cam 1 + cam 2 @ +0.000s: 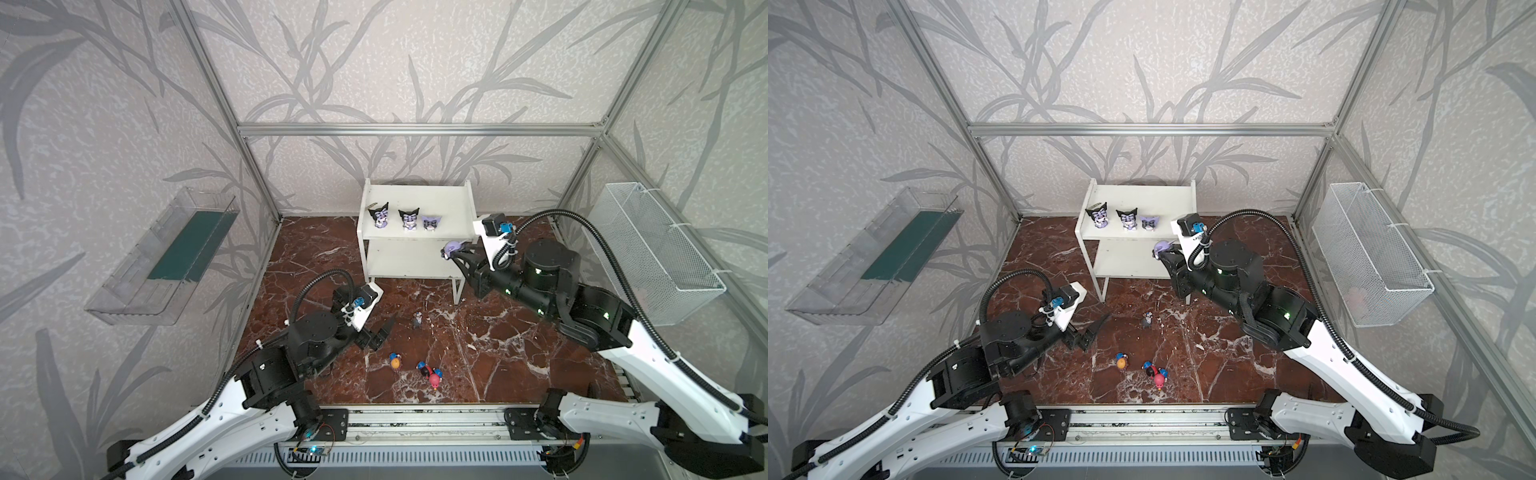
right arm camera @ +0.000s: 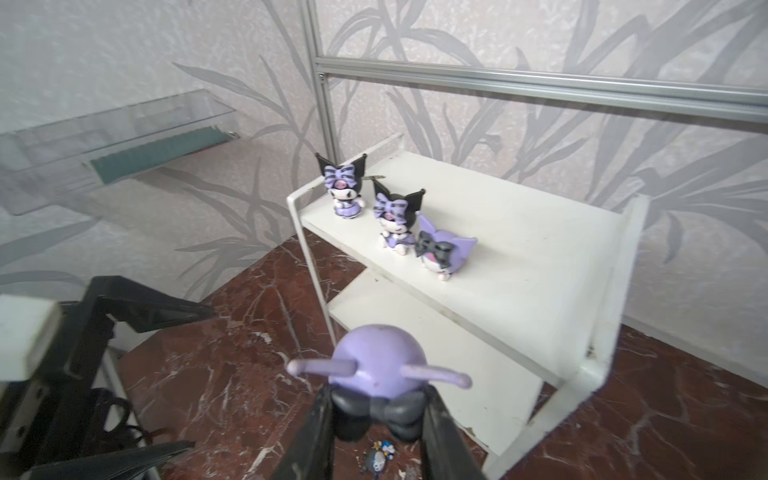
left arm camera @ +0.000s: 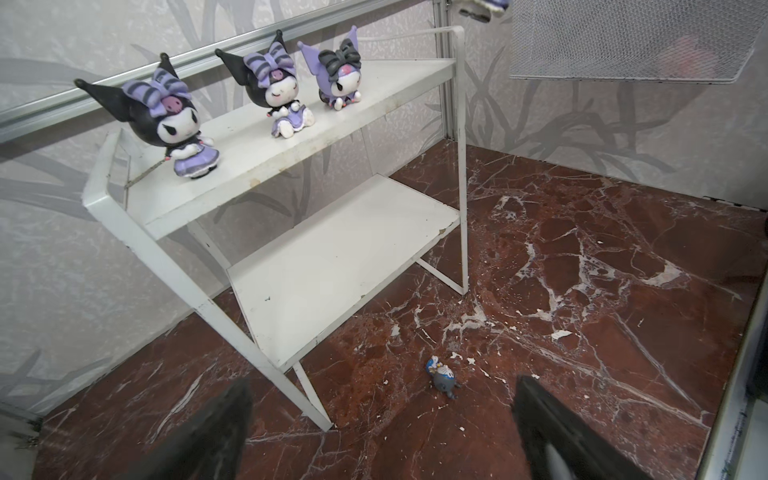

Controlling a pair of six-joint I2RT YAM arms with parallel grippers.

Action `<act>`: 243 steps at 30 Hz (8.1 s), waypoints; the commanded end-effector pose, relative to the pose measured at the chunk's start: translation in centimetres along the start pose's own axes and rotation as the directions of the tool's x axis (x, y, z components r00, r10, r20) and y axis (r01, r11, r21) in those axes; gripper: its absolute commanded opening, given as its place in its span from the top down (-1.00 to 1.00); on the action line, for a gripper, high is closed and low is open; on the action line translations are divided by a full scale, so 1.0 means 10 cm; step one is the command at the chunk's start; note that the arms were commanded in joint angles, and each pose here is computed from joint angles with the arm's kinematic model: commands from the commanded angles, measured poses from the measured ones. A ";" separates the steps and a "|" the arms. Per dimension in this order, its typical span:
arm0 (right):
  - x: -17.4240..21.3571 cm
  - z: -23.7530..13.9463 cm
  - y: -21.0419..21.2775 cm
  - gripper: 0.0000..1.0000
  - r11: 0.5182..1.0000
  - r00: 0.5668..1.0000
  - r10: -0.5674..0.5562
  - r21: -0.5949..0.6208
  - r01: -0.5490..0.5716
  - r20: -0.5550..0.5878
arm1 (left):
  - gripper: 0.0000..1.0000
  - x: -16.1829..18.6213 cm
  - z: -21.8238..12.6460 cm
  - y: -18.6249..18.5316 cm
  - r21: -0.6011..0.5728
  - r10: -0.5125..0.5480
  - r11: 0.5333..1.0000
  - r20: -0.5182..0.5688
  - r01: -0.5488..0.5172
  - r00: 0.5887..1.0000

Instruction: Place and organize the plastic toys onto the shelf

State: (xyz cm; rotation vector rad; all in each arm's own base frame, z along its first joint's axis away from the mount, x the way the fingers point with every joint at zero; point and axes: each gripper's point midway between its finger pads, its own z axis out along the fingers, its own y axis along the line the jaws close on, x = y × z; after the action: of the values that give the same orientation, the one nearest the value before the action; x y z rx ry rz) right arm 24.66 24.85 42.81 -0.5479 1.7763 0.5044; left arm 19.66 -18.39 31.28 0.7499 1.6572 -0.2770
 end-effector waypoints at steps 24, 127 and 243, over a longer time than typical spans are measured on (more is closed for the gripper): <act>-0.17 0.41 -0.76 0.47 0.953 0.982 0.058 0.304 0.000 -0.181 | -0.98 -0.40 -0.02 0.13 -0.063 0.046 0.997 0.094 -0.040 0.995; 3.67 0.73 0.28 -0.17 0.978 0.754 0.138 -0.034 -0.207 -0.642 | -0.96 1.99 0.54 -0.86 -0.003 -0.427 0.874 -0.486 0.487 0.763; 3.97 1.10 0.22 -0.26 0.912 0.496 -0.409 -0.362 0.193 -0.766 | -0.99 0.66 -0.47 -0.05 0.084 -0.492 0.864 -0.059 0.496 0.868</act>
State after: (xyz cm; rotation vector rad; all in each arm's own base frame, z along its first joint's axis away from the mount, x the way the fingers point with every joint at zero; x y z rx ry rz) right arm 22.66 28.92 2.06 -1.3997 2.4369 0.1936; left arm 15.42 -14.39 25.60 0.3865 1.8775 -0.7258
